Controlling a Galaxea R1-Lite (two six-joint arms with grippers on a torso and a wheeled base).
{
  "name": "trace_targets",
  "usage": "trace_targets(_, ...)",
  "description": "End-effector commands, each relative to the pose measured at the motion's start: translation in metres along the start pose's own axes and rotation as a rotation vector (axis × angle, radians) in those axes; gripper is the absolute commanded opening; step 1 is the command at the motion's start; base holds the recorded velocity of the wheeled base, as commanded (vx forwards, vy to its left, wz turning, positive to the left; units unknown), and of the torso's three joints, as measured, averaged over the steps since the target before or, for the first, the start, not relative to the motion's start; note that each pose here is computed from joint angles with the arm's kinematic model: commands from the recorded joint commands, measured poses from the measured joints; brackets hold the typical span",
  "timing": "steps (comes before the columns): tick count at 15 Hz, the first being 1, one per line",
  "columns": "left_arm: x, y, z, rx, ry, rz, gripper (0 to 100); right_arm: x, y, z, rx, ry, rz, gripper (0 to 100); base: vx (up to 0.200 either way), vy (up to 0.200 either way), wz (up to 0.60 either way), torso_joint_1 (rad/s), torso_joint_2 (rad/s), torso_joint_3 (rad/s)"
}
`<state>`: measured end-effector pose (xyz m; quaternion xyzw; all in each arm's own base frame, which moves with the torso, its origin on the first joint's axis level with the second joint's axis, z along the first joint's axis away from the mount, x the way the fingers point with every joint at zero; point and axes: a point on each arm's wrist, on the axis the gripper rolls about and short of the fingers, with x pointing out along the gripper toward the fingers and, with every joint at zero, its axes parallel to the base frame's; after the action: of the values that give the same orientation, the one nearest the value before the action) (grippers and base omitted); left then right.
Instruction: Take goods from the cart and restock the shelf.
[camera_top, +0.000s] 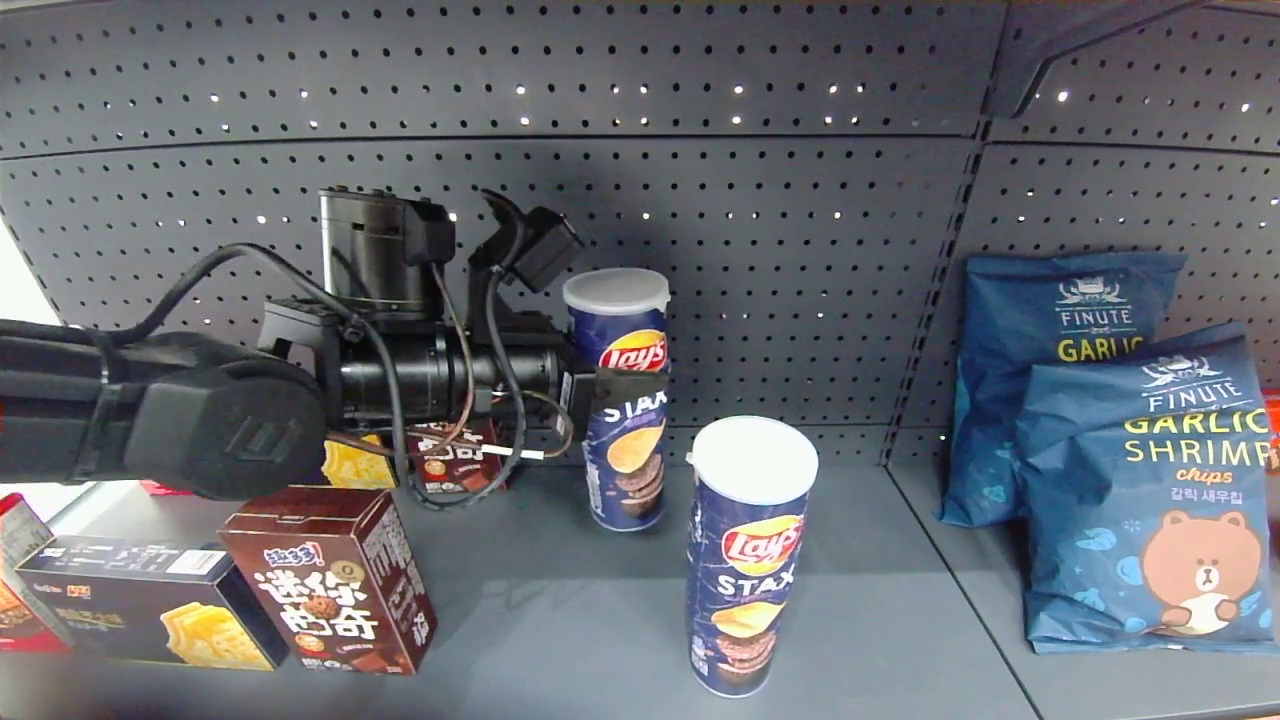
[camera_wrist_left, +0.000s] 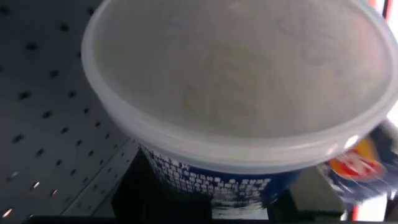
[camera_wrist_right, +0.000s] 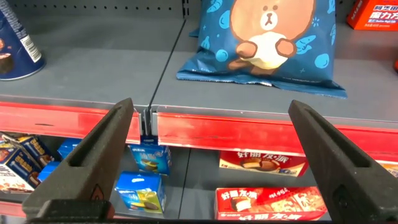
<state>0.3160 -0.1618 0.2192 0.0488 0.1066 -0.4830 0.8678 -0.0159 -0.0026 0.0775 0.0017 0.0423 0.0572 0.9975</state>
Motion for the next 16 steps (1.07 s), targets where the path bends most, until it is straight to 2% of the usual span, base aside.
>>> trace_targets(1, 0.022, 0.008, -0.014, -0.017, 0.03, -0.014, 0, 0.0, 0.0, 0.0, 0.001, 0.003, 0.0, 100, 0.0, 0.0, 0.0, 0.0, 0.0, 0.0)
trace_targets(4, 0.033, 0.014, -0.02, -0.026, 0.043, -0.019, 0, 0.0, 0.0, 0.0, -0.001, 0.003, 0.0, 100, 0.0, 0.0, 0.0, 0.0, 0.0, 0.0)
trace_targets(9, 0.052, 0.025, -0.023, -0.022, 0.038, -0.022, 0, 0.0, 0.0, 0.0, -0.001, 0.003, 0.0, 100, 0.0, 0.0, 0.0, 0.0, 0.0, 0.0)
trace_targets(16, 0.073, 0.032, -0.027, -0.015, 0.032, -0.033, 0, 0.0, 0.0, 0.0, 0.001, 0.003, 0.0, 100, 0.0, 0.0, 0.0, 0.0, 0.0, 0.0)
